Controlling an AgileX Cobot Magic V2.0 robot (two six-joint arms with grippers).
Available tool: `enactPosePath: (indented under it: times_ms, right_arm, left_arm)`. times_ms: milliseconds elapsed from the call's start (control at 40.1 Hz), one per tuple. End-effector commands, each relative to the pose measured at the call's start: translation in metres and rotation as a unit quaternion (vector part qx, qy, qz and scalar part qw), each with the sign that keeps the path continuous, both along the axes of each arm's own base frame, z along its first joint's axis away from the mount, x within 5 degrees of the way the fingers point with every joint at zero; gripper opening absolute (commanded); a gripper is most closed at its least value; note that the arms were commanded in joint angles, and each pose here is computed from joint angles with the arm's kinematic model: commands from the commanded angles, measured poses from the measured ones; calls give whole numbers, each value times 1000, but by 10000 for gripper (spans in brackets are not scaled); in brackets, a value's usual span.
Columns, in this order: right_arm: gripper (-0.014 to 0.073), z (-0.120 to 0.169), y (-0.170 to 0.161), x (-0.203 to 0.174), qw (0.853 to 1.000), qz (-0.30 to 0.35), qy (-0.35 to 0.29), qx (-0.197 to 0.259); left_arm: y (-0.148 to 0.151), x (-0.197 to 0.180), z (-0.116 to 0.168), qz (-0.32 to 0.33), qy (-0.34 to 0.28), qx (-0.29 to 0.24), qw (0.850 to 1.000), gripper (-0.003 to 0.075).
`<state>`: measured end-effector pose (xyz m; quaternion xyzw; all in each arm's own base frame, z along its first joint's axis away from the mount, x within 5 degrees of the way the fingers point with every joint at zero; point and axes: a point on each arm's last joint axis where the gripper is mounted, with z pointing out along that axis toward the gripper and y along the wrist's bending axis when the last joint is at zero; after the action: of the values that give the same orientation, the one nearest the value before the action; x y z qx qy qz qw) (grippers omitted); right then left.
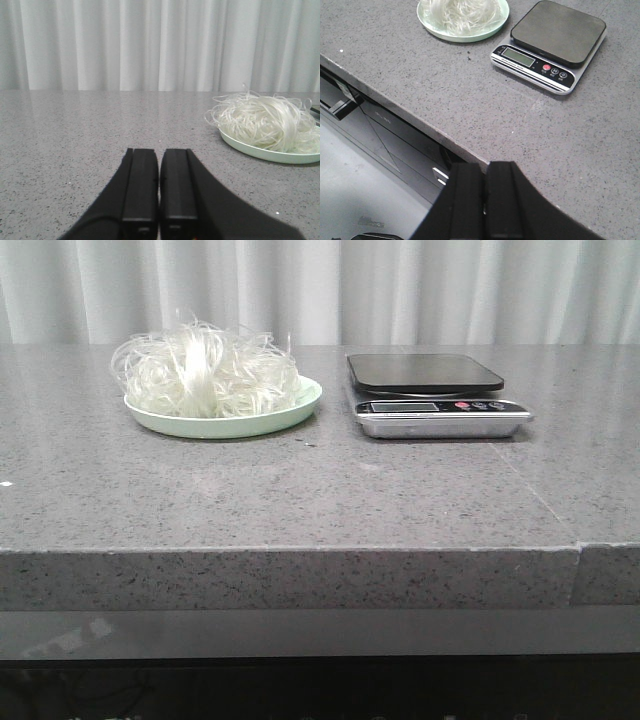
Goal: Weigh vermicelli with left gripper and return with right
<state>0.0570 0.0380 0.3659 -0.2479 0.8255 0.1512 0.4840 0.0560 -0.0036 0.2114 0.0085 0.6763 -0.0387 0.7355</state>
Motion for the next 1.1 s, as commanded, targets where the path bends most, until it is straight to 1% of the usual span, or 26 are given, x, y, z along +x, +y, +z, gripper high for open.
enactPosePath:
  times_ms: [0, 648, 698, 773, 848, 898, 998, 1072]
  right_arm:
    - [157, 12, 0, 2, 999, -2, -36, 18]
    - [157, 11, 0, 1, 999, -1, -38, 21]
    - [157, 8, -2, -1, 999, -8, -40, 22]
    - [157, 2, -8, -2, 997, -35, -56, 30]
    - [157, -8, -14, -5, 992, -74, -89, 47]
    - [157, -17, -19, -7, 986, -100, -117, 59]
    - [157, -37, -26, -11, 968, -152, -180, 82]
    - [157, -56, -30, -13, 955, -187, -214, 88]
  left_arm:
    - [0, -1, -3, 0, -36, -7, 999, 155]
    - [0, -1, -3, 0, -36, -7, 999, 155]
    - [0, -1, -3, 0, -36, -7, 999, 155]
    - [0, -1, -3, 0, -36, -7, 999, 155]
    - [0, -1, -3, 0, -36, -7, 999, 155]
    - [0, -1, -3, 0, -36, -7, 999, 155]
    - [0, -1, -3, 0, -36, -7, 999, 155]
    - [0, -1, -3, 0, -36, -7, 999, 155]
